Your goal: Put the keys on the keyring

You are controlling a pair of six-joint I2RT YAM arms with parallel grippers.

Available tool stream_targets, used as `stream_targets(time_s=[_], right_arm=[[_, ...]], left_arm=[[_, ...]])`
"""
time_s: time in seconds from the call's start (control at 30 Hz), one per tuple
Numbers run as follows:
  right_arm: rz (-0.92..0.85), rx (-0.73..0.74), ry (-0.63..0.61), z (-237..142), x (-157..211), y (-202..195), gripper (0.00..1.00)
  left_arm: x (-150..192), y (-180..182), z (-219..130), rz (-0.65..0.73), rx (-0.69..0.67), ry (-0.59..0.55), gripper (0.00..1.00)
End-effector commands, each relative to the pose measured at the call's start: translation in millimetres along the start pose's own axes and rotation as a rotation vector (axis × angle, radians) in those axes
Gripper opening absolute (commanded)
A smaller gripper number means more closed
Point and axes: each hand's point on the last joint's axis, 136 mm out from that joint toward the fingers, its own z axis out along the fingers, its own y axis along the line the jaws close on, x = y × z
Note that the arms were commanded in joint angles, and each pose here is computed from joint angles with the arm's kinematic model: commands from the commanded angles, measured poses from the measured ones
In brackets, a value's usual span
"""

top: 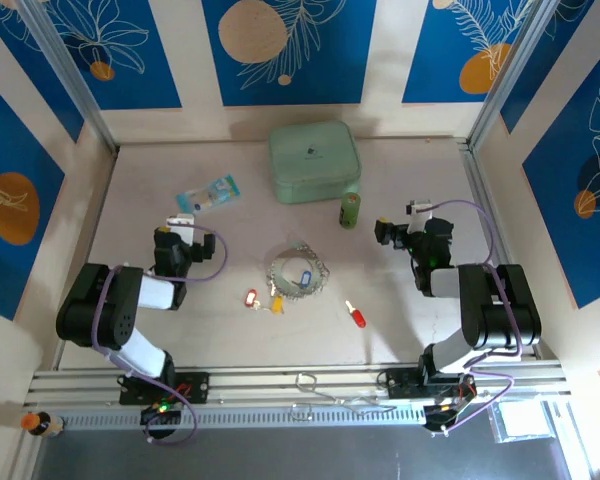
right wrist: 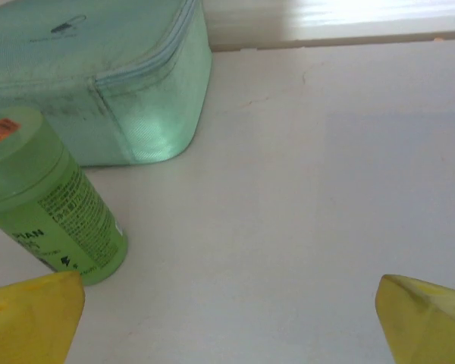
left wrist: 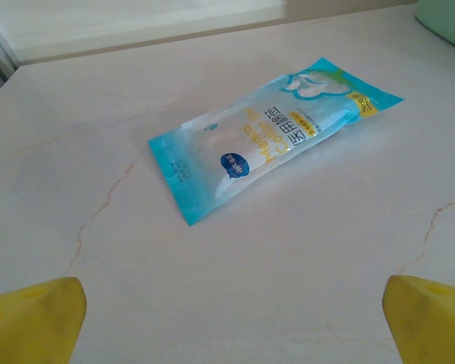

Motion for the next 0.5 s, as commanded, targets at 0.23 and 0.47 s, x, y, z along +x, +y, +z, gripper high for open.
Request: stream_targets(time_s=[0.23, 0.47], right_arm=[[0.017, 0.018, 0.012, 0.8, 1.1, -3.5, 0.99], [0.020, 0.016, 0.017, 1.1, 1.8, -3.8, 0.99]], left_arm=[[-13.2, 2.0, 0.0, -0.010, 0.007, -0.035, 1.00], [-12.1, 1.7, 1.3, -0.020, 0.025, -0.026, 1.00]])
